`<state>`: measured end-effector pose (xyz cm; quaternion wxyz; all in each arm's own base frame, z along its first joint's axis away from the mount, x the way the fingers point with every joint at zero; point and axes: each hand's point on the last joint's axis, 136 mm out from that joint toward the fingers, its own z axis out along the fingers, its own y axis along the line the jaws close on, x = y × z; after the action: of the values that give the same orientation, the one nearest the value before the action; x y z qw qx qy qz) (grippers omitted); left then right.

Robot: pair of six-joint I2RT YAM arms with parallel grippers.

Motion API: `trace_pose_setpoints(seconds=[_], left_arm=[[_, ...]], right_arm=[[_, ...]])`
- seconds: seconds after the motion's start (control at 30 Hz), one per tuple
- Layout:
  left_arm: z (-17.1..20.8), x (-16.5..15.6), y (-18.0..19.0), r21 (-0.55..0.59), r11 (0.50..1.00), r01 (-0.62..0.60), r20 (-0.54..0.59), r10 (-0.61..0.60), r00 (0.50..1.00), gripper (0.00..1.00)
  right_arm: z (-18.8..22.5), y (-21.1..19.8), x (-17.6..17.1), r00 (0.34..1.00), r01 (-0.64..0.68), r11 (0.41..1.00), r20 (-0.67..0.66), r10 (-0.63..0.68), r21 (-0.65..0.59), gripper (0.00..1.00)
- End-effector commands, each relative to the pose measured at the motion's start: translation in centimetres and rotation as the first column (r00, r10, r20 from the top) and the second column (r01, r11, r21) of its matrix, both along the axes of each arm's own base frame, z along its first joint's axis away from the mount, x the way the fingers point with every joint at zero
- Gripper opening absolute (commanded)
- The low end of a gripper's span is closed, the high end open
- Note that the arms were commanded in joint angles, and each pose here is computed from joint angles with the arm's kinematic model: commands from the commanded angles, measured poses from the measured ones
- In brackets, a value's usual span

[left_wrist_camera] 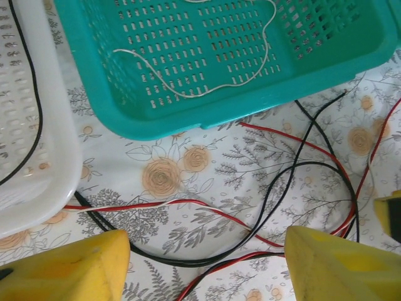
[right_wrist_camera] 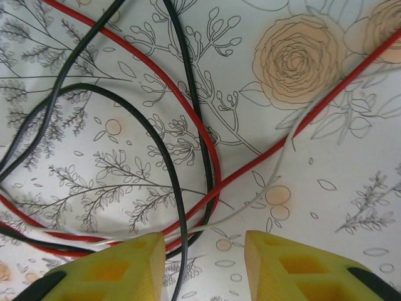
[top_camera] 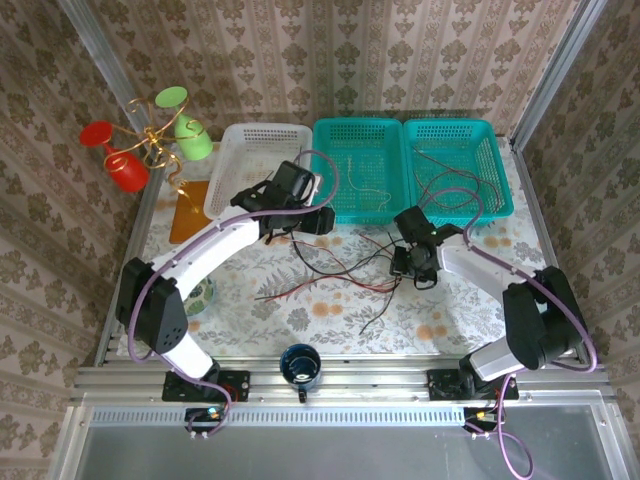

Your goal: Untangle the cables

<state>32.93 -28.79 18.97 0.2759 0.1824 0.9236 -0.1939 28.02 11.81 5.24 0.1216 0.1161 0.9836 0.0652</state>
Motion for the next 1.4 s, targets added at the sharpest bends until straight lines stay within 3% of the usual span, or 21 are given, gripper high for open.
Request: trace_pose_setpoints(seconds=[0.0,0.33,0.83,1.0,1.17,1.37], left_arm=[[1.1,-0.1,-0.3,-0.043,0.999,-0.008,0.011,0.008,1.000,0.67],[1.8,0.0,-0.2,-0.031,1.000,0.000,0.023,0.000,1.000,0.66],[2.3,-0.3,0.1,-0.027,1.000,-0.002,0.027,0.003,1.000,0.65],[2.6,-0.2,0.0,-0.034,0.999,0.002,0.028,-0.001,1.000,0.65],[2.8,-0.2,-0.2,-0.040,0.999,0.006,0.027,-0.005,1.000,0.65],[2.9,-0.4,-0.1,-0.040,0.999,0.006,0.028,-0.005,1.000,0.65]], right_arm=[[-0.3,0.9,1.0,1.000,-0.030,0.999,0.010,0.030,0.019,0.38],[-2.2,1.8,1.5,0.998,-0.048,0.998,-0.034,0.049,0.032,0.35],[-1.1,1.7,1.9,0.997,-0.079,0.997,-0.006,0.079,0.017,0.05],[-0.8,1.5,1.8,0.997,-0.083,0.996,0.009,0.083,0.011,0.06],[-2.0,1.6,1.9,0.996,-0.083,0.997,-0.014,0.083,0.005,0.15],[-2.7,1.8,1.9,0.995,-0.093,0.996,-0.039,0.093,0.005,0.08]])
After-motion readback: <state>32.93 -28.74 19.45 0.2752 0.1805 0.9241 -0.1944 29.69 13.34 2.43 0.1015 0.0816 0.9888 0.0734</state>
